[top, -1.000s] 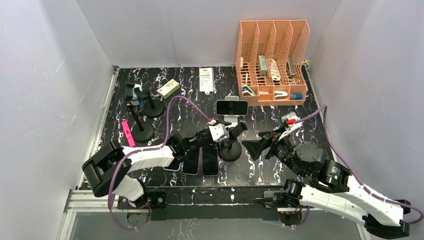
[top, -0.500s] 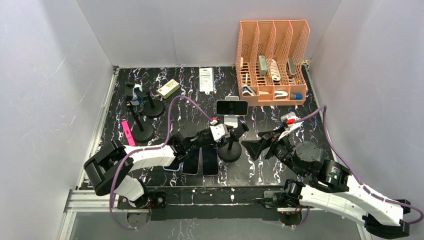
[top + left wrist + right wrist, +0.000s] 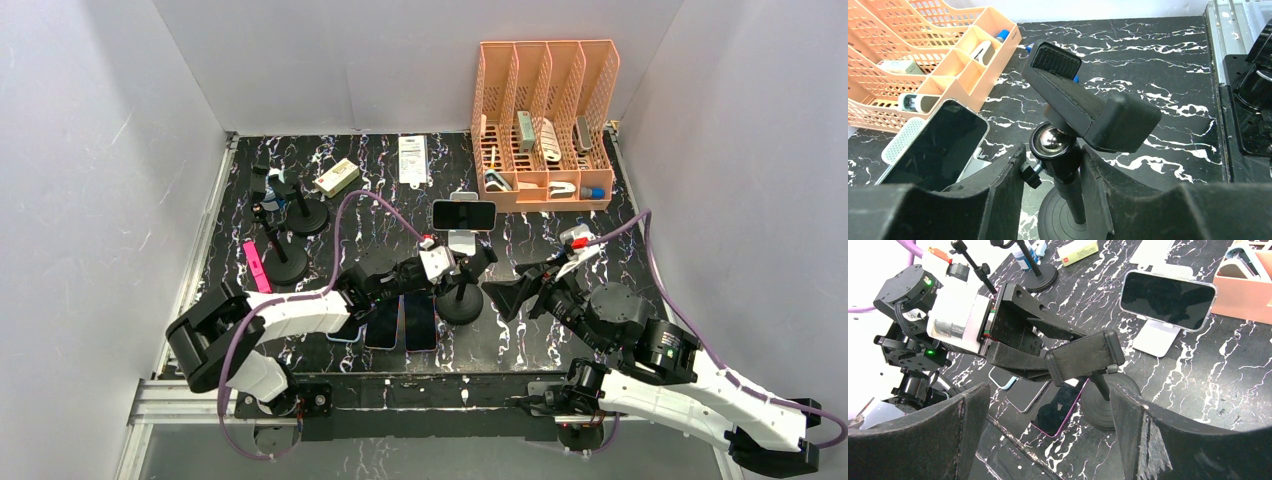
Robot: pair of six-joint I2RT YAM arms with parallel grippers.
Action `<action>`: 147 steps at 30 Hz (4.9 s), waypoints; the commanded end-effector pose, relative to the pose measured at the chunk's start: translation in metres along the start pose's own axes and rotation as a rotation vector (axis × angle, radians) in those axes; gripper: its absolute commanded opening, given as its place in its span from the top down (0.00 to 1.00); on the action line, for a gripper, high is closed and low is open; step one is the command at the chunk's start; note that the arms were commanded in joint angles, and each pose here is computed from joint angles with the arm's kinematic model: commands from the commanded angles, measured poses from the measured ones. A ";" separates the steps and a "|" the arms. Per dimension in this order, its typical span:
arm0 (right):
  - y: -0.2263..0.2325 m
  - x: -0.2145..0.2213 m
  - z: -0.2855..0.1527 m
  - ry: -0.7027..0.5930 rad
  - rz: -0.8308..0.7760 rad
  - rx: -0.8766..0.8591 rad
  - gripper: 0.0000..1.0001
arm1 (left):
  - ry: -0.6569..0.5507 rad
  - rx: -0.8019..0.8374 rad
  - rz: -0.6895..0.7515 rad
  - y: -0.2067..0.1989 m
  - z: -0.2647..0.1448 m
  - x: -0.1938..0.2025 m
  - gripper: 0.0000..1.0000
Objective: Remove the phone from the phone stand
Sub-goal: Pick up the phone stand at the center of the board, then place the phone stand at the center of the board.
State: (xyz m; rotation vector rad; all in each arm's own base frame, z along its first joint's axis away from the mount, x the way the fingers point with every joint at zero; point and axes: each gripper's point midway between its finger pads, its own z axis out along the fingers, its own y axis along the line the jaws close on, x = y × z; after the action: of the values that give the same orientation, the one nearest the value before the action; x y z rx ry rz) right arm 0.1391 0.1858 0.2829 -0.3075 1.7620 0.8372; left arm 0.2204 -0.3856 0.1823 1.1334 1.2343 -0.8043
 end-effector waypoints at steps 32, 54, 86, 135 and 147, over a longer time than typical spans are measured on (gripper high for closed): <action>0.021 -0.047 -0.008 -0.097 0.008 -0.062 0.05 | -0.154 -0.269 0.105 0.041 -0.060 -0.093 1.00; 0.020 -0.043 -0.011 -0.090 0.012 -0.071 0.05 | -0.061 -0.809 0.112 0.160 -0.123 -0.065 1.00; 0.011 -0.030 -0.008 -0.068 -0.012 -0.040 0.04 | -0.038 -1.108 0.079 0.302 -0.131 -0.013 1.00; 0.037 -0.049 0.017 -0.061 -0.116 -0.081 0.03 | -0.018 -1.085 -0.304 0.176 -0.221 -0.051 0.21; 0.026 -0.031 0.101 -0.032 -0.148 0.025 0.02 | 0.077 -0.658 -0.454 0.111 -0.175 -0.044 0.18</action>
State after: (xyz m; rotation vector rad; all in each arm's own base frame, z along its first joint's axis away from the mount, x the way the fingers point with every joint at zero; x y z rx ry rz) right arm 0.1876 0.2558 0.2904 -0.4439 1.7433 0.6516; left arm 0.2849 -0.1627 0.2744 0.2041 1.6505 -0.4411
